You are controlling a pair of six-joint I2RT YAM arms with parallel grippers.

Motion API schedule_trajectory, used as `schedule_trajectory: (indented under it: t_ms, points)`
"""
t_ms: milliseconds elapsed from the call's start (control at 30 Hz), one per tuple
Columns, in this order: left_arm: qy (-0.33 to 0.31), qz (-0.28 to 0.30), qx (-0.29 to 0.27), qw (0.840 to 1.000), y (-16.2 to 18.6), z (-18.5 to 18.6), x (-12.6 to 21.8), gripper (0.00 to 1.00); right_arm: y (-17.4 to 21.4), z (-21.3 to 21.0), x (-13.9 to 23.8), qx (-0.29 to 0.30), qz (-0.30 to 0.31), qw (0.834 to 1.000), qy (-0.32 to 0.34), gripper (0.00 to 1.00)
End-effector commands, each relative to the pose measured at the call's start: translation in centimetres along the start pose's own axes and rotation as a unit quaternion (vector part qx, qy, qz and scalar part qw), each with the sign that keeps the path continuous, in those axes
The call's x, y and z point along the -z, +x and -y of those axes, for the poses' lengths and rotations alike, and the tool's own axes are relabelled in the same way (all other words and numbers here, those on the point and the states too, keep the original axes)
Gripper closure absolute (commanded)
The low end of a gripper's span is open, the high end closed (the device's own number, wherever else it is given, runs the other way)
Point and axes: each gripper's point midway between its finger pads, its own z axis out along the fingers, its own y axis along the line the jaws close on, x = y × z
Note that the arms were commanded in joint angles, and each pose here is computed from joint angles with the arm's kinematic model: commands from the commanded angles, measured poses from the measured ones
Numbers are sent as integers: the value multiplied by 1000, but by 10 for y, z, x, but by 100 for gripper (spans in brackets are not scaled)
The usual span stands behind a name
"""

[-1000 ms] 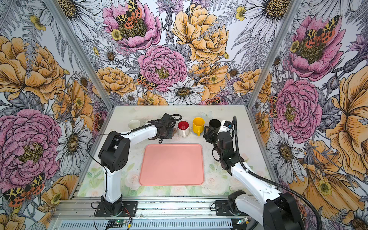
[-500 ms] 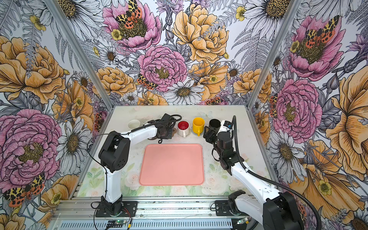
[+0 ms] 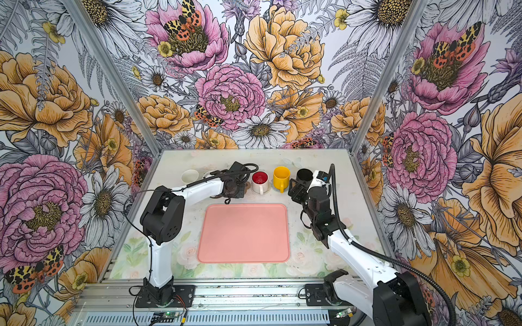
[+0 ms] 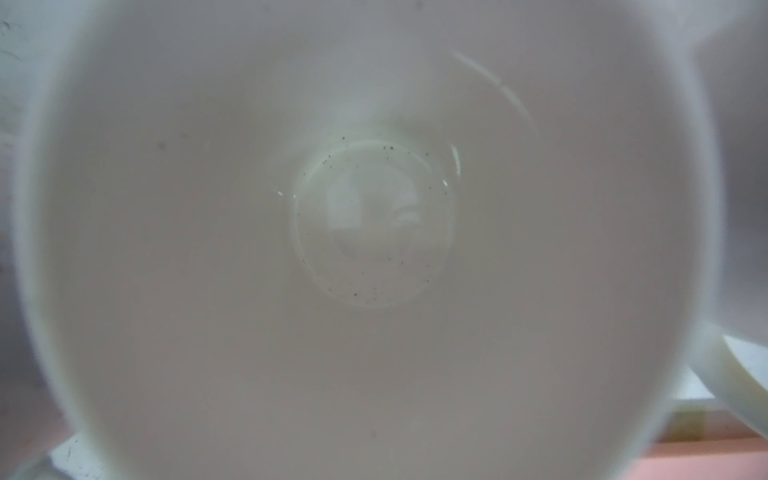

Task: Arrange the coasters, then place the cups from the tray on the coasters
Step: 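Lower the lavender-handled mug onto the paw coaster beside the speckled mug, then open the left gripper and raise it off the lavender-handled mug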

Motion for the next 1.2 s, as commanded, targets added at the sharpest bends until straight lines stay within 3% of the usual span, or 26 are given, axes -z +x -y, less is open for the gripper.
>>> schedule_trajectory:
  t_ms: [0, 100, 233, 467, 667, 1167]
  points:
    - [1, 41, 0, 999, -25, 7, 11, 80, 0, 2, -1, -7, -1, 1000, 1, 27]
    - [-2, 40, -2, 999, -25, 7, 11, 78, 0, 2, -1, -7, -2, 1000, 1, 27]
    - [-6, 37, -3, 999, -24, 6, 11, 68, 0, 1, -1, -7, -2, 1000, -1, 27]
    - [-5, 39, -3, 999, -24, 5, 16, 59, 0, 1, -1, -8, -3, 1000, -2, 27]
    - [-3, 45, -2, 999, -26, 6, 26, 44, -1, 1, -1, -8, -3, 1000, -2, 27]
    - [5, 74, -7, 997, -32, 6, 65, 36, -1, 1, 2, -8, -6, 1000, -4, 27]
